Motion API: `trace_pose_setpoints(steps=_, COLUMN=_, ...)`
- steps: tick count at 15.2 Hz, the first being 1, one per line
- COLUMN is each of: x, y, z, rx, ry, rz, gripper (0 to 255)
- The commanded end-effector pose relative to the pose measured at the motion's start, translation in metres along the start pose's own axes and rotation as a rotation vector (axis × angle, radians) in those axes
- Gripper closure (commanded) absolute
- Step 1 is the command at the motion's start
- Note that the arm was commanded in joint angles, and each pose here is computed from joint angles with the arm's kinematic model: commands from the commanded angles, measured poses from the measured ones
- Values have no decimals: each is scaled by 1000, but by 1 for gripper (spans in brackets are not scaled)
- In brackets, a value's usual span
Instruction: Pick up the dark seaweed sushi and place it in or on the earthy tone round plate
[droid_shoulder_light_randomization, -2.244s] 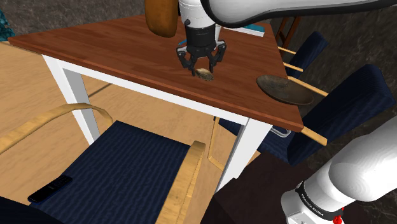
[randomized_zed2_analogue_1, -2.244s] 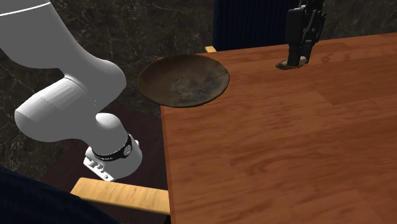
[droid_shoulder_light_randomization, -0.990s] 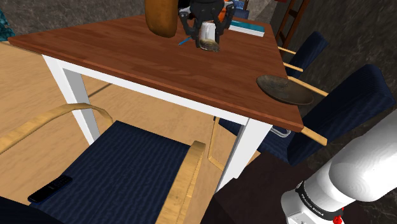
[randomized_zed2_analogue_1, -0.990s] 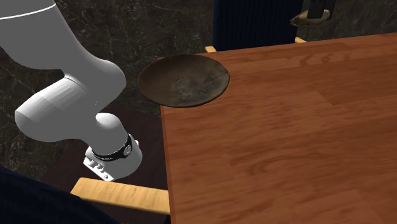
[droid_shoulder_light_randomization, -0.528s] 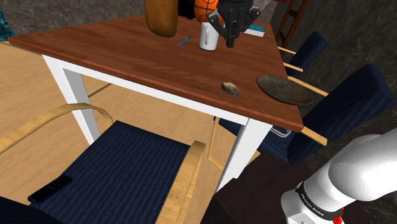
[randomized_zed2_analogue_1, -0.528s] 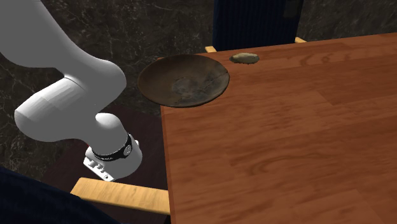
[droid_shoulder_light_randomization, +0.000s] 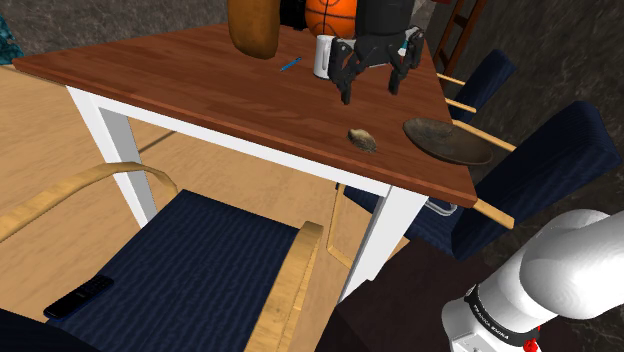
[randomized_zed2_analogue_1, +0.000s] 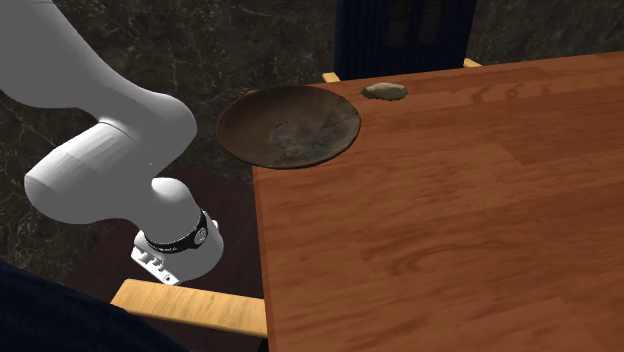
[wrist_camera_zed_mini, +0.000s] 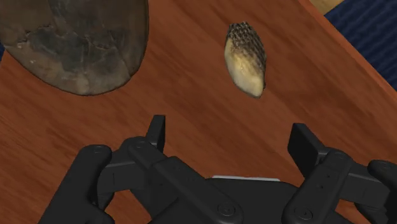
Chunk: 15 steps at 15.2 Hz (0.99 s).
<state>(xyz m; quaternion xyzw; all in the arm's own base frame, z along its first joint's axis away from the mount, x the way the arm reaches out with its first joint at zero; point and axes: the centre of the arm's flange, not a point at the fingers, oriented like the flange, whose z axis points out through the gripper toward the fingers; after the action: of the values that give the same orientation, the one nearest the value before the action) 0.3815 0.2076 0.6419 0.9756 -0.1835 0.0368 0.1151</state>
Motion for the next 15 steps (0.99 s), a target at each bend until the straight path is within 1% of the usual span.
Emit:
trace_pose_setpoints(steps=1, x=-8, y=0, z=14, rx=44, ry=-78, rz=-68, gripper=0)
trace_pose_setpoints(steps=3, x=-18, y=-1, z=28, rx=83, ry=-154, rz=-135, gripper=0)
trace_pose_setpoints(steps=4, x=-19, y=-1, z=28, rx=84, ry=-157, rz=-137, gripper=0)
trace_pose_setpoints(steps=11, x=-25, y=-4, z=67, rx=84, ry=-157, rz=-137, gripper=0)
trace_pose_setpoints(steps=15, x=-25, y=-4, z=67, rx=84, ry=-157, rz=-137, gripper=0)
